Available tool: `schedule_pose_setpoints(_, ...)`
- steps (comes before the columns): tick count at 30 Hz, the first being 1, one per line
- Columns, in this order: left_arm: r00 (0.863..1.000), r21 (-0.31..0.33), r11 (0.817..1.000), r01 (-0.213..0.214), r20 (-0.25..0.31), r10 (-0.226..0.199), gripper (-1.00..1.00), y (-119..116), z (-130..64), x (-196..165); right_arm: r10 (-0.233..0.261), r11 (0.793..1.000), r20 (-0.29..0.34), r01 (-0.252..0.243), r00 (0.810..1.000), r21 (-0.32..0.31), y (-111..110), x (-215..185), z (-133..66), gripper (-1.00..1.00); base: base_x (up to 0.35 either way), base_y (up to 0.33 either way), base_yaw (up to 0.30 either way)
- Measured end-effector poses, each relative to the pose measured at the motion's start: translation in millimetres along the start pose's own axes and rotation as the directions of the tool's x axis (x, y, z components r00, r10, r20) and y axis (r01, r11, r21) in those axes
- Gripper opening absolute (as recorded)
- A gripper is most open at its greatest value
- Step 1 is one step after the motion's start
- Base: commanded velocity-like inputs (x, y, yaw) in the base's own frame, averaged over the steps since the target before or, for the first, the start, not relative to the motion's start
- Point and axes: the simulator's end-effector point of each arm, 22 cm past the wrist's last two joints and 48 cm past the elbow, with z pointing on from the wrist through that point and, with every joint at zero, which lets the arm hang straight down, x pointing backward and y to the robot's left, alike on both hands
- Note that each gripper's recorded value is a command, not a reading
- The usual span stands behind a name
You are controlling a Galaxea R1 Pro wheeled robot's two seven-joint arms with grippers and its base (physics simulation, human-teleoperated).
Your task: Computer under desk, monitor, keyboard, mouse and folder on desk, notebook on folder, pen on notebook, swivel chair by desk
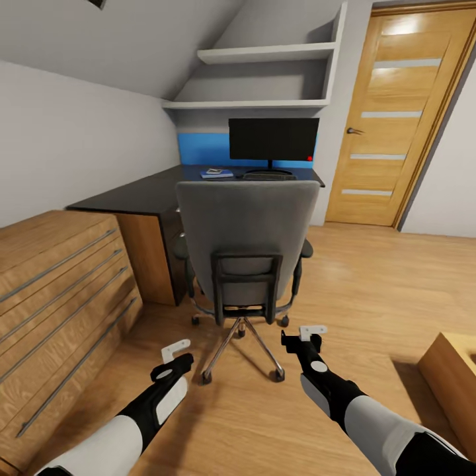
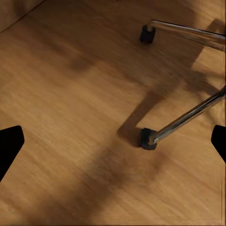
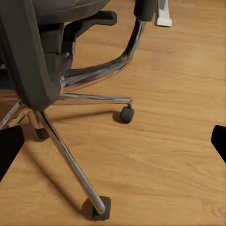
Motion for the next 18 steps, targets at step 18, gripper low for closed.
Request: schedule_pose_setpoints(18, 0.991, 0.140, 0.982, -0.126, 0.058, 0.119, 1.00, -84.8, -31.7, 18.3, -0.003, 0.998, 0.070, 0.008, 0.998, -0.062, 40.6, -14.0, -6.1, 1.00, 0.000, 0.000, 0.012)
